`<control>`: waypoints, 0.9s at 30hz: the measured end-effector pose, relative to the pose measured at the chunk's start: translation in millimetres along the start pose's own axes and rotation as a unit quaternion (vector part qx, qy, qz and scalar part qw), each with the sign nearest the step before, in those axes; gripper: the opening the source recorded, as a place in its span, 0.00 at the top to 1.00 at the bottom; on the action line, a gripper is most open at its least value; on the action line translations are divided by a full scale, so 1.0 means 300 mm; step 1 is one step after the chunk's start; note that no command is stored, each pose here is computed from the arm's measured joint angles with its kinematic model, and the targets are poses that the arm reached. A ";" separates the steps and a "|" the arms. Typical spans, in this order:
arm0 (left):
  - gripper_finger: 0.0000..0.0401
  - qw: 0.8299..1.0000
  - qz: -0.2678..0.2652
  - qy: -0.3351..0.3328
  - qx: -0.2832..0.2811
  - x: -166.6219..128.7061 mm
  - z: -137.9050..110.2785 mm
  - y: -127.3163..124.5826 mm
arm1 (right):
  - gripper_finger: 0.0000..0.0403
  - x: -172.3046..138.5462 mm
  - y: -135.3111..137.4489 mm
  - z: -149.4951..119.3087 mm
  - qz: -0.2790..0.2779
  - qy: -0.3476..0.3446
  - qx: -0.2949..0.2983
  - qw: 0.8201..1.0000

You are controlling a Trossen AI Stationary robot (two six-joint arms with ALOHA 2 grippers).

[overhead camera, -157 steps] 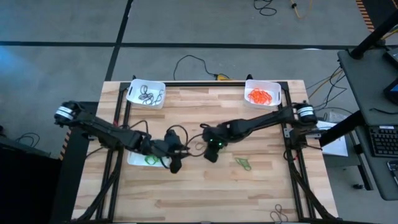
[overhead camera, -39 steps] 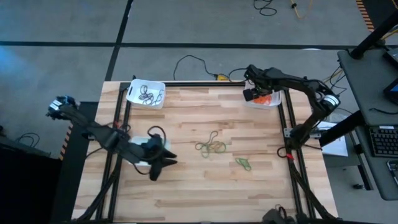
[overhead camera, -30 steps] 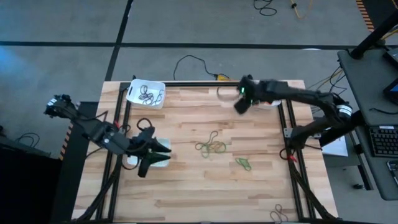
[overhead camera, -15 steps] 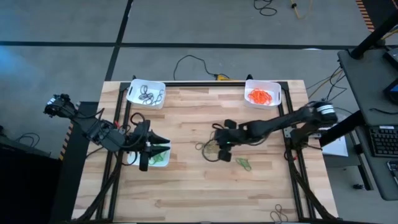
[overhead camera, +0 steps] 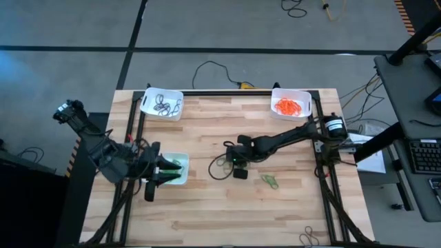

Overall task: Sort rubber bands into baskets
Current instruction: Put the orange rubber band into the top right white bin

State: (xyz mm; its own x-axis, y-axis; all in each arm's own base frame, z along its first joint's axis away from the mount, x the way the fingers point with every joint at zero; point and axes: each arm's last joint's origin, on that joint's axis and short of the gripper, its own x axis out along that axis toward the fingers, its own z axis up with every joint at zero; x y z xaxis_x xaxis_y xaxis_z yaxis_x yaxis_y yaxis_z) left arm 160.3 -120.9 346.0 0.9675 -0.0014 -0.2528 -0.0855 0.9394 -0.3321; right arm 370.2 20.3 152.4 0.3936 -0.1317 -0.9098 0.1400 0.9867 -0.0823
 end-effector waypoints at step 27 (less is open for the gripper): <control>0.71 0.999 0.048 -0.012 0.011 -0.013 -0.043 0.002 | 0.94 0.061 -0.025 -0.017 0.033 0.039 -0.008 0.999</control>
State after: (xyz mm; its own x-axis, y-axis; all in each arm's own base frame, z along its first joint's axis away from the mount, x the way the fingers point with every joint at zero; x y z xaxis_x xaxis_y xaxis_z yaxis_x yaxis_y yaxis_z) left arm 153.4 -124.8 335.0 0.9607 0.0964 -0.2604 -0.1725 0.9421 -0.2875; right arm 371.8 11.1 134.4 0.3303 -0.0587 -0.9420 0.1006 0.9946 -0.0267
